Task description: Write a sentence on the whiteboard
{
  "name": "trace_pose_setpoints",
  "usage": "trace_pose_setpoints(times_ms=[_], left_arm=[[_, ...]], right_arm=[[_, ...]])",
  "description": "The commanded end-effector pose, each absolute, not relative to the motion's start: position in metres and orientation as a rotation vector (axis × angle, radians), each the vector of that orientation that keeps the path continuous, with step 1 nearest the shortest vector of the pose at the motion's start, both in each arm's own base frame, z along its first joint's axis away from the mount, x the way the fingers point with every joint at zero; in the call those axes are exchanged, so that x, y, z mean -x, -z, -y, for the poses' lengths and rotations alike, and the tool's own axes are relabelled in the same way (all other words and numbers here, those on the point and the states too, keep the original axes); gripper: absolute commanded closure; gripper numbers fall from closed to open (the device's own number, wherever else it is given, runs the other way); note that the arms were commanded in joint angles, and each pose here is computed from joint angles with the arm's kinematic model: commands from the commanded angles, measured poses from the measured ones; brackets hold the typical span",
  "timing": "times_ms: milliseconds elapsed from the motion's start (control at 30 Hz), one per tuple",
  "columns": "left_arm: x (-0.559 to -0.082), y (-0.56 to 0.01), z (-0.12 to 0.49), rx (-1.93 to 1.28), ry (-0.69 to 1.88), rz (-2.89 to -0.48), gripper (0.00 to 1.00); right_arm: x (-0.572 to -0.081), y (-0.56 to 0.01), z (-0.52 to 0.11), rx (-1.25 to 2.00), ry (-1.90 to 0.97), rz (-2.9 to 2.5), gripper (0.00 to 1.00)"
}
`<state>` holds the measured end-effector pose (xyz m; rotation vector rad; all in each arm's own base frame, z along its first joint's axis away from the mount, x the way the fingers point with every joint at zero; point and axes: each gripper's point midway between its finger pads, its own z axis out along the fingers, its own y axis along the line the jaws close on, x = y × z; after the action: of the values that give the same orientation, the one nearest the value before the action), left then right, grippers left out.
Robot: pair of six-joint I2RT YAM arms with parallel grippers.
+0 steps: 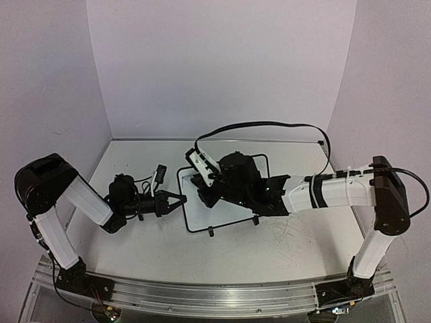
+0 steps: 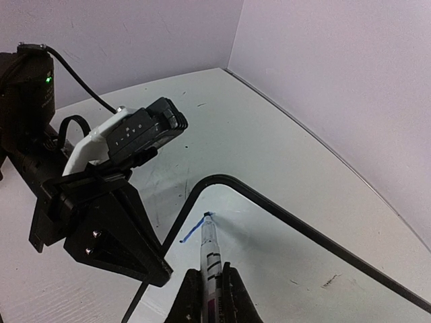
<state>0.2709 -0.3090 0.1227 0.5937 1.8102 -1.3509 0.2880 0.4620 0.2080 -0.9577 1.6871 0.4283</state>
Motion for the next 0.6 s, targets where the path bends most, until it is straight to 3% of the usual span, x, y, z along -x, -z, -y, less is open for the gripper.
trace_pose_setpoints(times_ms=[0, 567], left_arm=[[-0.2713, -0.1219, 0.3034, -0.568, 1.334, -1.836, 1.00], [-0.2714, -0.1206, 0.3033, -0.566, 1.333, -1.843, 1.00]], right_arm=[[-0.2962, -0.2150, -0.4590, 0.904, -0.415, -1.693, 1.00], [-0.2906, -0.2080, -0.4507, 0.905, -0.424, -1.719, 1.00]])
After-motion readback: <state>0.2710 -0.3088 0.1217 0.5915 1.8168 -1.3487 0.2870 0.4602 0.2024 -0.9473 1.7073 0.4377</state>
